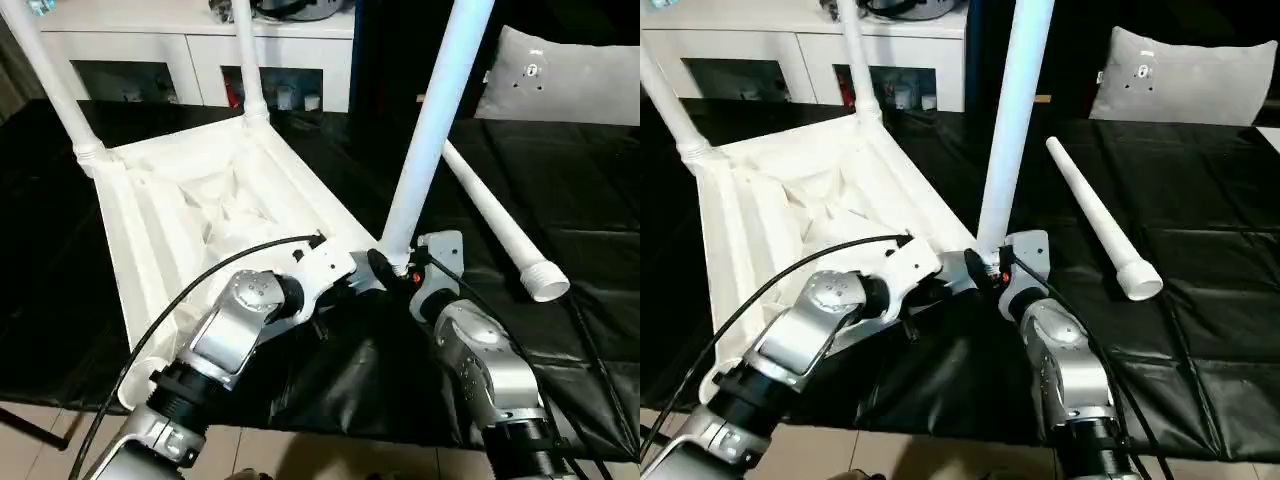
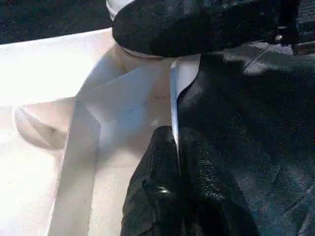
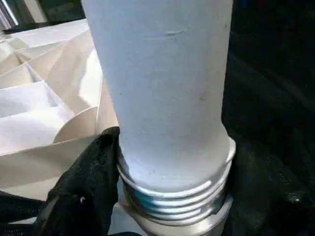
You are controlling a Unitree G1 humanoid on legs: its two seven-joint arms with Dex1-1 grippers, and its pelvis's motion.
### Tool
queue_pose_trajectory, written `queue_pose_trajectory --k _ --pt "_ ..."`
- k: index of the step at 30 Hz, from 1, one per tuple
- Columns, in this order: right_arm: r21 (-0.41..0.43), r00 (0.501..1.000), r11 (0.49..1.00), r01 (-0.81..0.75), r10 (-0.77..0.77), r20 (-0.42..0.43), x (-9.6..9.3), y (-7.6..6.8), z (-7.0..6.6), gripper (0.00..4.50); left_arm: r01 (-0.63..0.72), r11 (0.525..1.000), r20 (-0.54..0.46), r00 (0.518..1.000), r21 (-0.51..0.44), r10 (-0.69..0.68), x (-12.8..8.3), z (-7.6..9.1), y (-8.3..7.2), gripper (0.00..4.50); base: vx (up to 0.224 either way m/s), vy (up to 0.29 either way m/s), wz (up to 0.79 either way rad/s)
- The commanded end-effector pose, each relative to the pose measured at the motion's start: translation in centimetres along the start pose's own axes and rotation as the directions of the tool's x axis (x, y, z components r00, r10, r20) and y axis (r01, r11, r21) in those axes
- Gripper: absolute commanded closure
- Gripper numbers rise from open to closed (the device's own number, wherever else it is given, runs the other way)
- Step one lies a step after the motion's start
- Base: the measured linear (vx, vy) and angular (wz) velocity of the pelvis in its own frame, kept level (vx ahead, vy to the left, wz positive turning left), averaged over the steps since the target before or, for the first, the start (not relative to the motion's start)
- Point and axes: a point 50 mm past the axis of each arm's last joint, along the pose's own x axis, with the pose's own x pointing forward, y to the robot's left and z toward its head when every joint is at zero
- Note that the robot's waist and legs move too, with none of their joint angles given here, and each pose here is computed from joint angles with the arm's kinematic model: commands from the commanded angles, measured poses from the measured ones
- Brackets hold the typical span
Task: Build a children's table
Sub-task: Rotate leg to tighten
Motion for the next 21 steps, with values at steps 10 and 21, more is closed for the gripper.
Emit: queue_pose_trajectory --k 10,21 --pt "-0.085 0.985 0.981 -0.173 0.175 0.016 -1.9 -0.9 -0.1 0.10 0.098 0.972 0.022 0.994 0.213 -0.105 -1.2 -0.4 1.1 4.50 0.000 0.000 0.00" --pt "-0.282 0.850 0.804 -0.524 0.514 -0.114 -4.5 -3.2 2.3 0.03 0.416 0.858 -0.097 0.909 0.300 -0.406 -4.3 -3.0 1.4 4.50 0.000 0.000 0.00"
